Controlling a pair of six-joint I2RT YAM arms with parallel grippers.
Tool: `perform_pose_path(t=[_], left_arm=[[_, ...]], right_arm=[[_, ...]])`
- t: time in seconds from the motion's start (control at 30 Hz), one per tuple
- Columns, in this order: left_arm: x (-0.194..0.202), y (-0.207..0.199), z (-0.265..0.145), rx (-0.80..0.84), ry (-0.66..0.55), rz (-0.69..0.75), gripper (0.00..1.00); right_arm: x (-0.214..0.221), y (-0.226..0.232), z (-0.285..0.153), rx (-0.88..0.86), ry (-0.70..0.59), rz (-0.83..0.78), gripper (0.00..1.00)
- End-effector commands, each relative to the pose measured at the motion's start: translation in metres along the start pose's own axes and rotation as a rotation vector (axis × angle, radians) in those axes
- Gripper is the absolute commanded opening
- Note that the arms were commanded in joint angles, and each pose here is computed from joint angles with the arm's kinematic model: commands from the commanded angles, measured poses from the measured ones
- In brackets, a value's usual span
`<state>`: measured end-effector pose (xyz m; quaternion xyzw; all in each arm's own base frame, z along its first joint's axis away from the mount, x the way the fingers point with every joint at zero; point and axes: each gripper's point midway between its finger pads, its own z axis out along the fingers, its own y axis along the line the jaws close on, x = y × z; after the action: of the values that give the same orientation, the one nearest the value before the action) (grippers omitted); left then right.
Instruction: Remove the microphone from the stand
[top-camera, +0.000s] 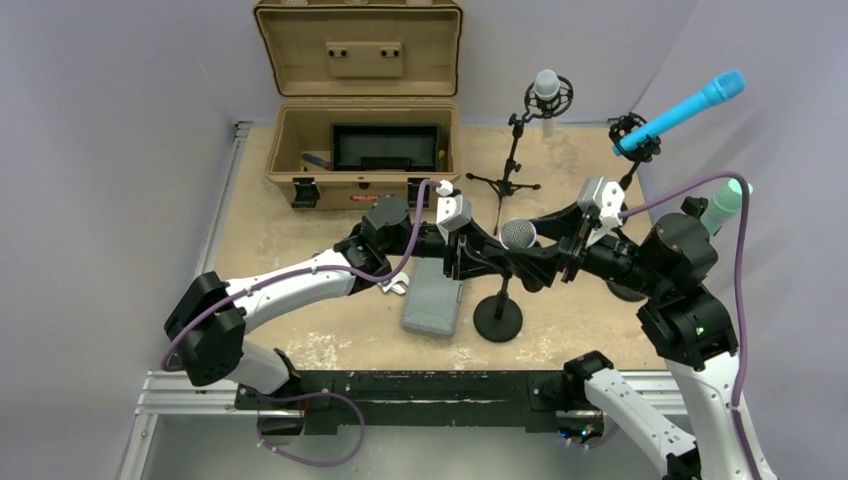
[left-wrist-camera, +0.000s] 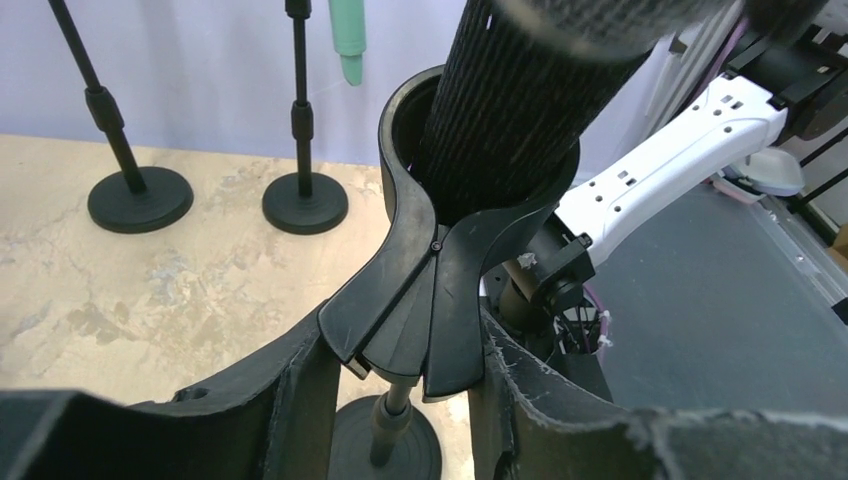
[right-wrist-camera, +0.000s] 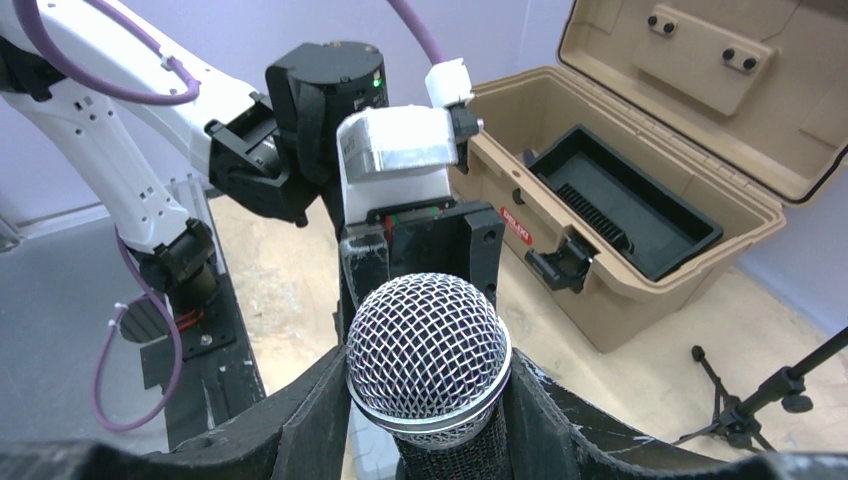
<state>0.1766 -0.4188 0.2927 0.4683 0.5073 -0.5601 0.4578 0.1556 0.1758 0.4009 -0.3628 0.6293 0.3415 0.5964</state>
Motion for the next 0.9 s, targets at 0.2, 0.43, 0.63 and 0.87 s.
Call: perform_pose_path(t=[0.2,0.43,0.63,0.87], left_arm=[[-0.012,0.001,-0.003,-0.034,0.016,0.037,0.0],[-0.006,0.001,-0.002,-0.042,0.039,0.037,0.0],[0.001,0.002,-0.002,-0.045,0.062,0.027,0.0],[0.002,-0.004,-0.003,-0.017,0.126,0.01,0.0]], right_arm=[[-0.138,0.009,-0.009,-0.017,-0.337,-0.105,0.0],[-0.194,0.017,-0.027,-0.01,-0.515,-0.083,0.0],[-0.206,0.029,-0.02,-0.118,-0.526,-0.143,0.0],[-0.149,0.048,0.001,-0.338,-0.342,-0.222,0.0]])
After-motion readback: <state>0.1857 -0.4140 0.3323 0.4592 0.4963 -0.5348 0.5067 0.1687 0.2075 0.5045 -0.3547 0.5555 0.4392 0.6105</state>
